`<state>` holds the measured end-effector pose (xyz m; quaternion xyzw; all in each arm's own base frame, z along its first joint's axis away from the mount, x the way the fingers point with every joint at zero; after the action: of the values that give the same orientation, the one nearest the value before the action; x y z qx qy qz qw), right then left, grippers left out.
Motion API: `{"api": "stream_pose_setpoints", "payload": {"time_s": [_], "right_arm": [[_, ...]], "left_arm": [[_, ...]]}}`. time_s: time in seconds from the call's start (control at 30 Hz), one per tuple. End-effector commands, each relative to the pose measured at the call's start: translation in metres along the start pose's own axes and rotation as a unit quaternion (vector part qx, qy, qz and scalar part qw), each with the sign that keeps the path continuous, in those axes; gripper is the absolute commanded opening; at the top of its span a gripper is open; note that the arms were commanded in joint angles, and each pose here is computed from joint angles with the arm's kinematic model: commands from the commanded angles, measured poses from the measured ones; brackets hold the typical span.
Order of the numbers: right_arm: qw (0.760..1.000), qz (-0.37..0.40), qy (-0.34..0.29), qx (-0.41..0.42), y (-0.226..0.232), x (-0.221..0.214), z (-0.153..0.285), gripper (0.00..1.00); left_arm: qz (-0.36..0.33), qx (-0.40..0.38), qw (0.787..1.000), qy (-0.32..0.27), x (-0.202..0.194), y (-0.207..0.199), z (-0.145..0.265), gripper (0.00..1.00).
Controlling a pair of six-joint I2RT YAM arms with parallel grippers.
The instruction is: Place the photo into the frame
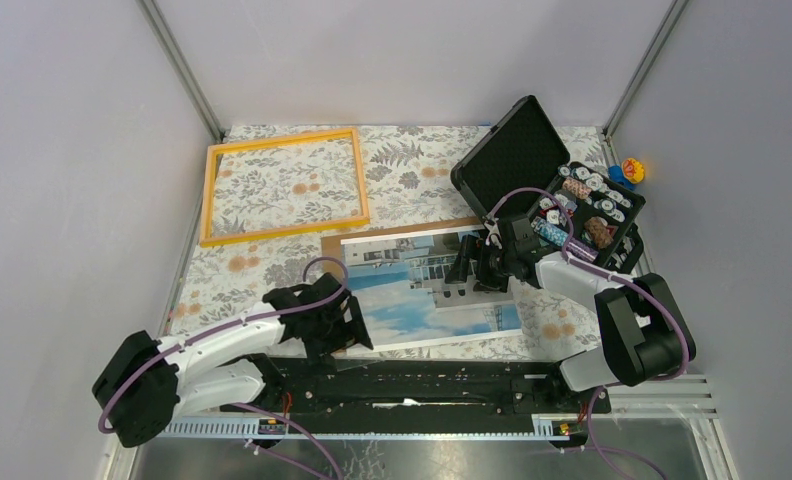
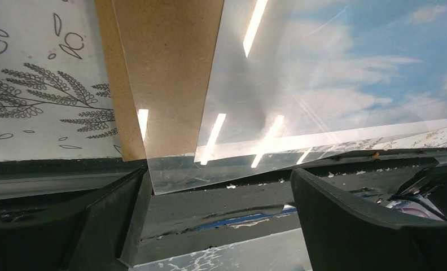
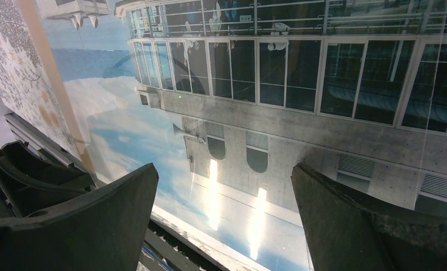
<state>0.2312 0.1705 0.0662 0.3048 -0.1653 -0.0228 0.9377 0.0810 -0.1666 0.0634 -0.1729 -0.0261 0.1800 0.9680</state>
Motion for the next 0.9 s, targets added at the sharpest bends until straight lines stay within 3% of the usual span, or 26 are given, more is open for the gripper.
{"api": "stream_pose_setpoints", "payload": {"time_s": [0.0,0.4,0.87], "right_arm": [[0.999,-0.001,0.025,-0.040,-0.021,-0.016,-0.007,0.97],[0.999,-0.001,0.021,-0.037,-0.018,-0.013,-0.005,0.97],[0.999,-0.001,0.015,-0.031,-0.015,-0.011,-0.003,0.97]], "left_arm": [[-0.007,-0.064,0.998,-0.020,0.006,-0.024,0.010,0.99],[0.010,-0.176,0.981,-0.086,0.013,-0.043,0.054,0.98],[0.031,-0.224,0.966,-0.125,0.019,-0.048,0.077,0.91]]}}
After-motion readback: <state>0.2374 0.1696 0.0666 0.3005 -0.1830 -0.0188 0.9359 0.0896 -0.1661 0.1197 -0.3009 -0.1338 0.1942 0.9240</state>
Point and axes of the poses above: each gripper's point midway between its finger pads, its own z axis back along the fingers, its own y axis along the line the jaws close on, x = y × z, the point moved 4 cm from there along z, back along the fingers, and after that the axes turned 1 degree about z, right-handed, at the moved point
